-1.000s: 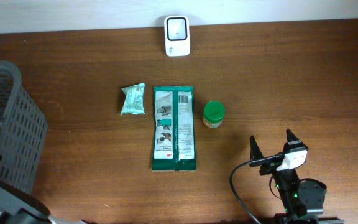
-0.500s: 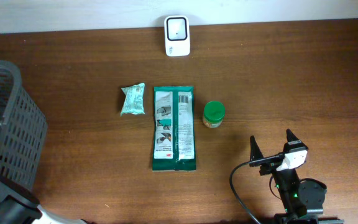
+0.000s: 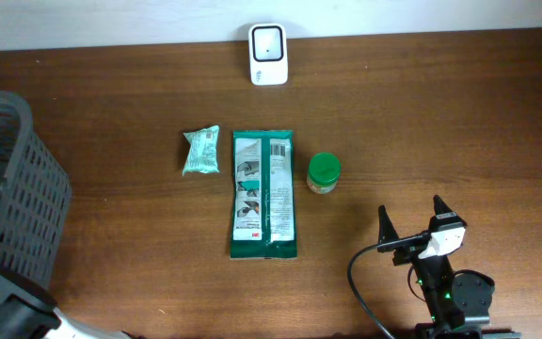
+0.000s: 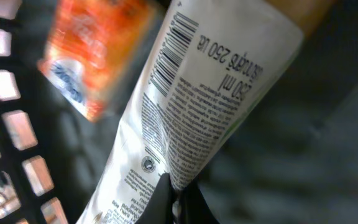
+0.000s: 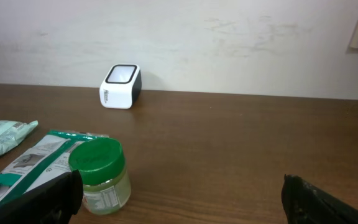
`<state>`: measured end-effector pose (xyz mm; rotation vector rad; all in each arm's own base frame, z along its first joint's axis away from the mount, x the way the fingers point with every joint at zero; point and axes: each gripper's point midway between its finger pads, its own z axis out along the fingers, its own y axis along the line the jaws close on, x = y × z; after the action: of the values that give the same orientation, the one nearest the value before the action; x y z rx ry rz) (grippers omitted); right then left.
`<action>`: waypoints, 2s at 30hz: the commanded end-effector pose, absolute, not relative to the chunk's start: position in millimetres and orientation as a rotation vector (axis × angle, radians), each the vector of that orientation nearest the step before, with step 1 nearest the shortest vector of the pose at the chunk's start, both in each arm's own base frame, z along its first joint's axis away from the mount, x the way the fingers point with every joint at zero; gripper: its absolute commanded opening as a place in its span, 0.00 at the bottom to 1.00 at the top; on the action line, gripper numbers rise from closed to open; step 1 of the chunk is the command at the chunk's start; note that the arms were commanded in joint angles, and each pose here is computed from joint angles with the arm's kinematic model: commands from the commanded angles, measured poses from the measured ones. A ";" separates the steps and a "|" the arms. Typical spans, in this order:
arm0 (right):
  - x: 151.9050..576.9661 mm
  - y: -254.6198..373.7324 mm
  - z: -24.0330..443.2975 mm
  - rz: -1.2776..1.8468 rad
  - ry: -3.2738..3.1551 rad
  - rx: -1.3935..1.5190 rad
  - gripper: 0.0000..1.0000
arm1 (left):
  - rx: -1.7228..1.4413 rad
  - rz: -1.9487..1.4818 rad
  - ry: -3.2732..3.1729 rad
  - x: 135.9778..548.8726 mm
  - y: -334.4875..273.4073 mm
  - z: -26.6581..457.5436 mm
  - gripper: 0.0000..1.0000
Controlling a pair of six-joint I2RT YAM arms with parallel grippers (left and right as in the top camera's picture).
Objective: Scan the item barcode
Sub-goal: 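Grasp the white tube from the basket and place it front-left, then grasp the small orange packet in the basket with the left gripper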
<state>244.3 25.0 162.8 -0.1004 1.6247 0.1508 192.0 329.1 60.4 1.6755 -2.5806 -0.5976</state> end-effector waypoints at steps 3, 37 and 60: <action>244.0 25.9 160.8 0.157 1.627 -0.105 0.98 | 1.787 -0.247 -2.868 270.2 320.2 133.6 0.00; 244.0 25.8 160.8 0.156 1.627 -0.104 0.99 | 0.303 0.103 -3.931 388.2 -11.6 338.7 0.47; 244.0 25.8 160.8 0.156 1.627 -0.104 0.98 | 1.813 -0.762 -2.609 176.2 344.4 118.1 0.63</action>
<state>244.3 25.1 162.7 -0.1004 1.6251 0.1514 197.1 340.0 144.7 1.9146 -2.6113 -0.7333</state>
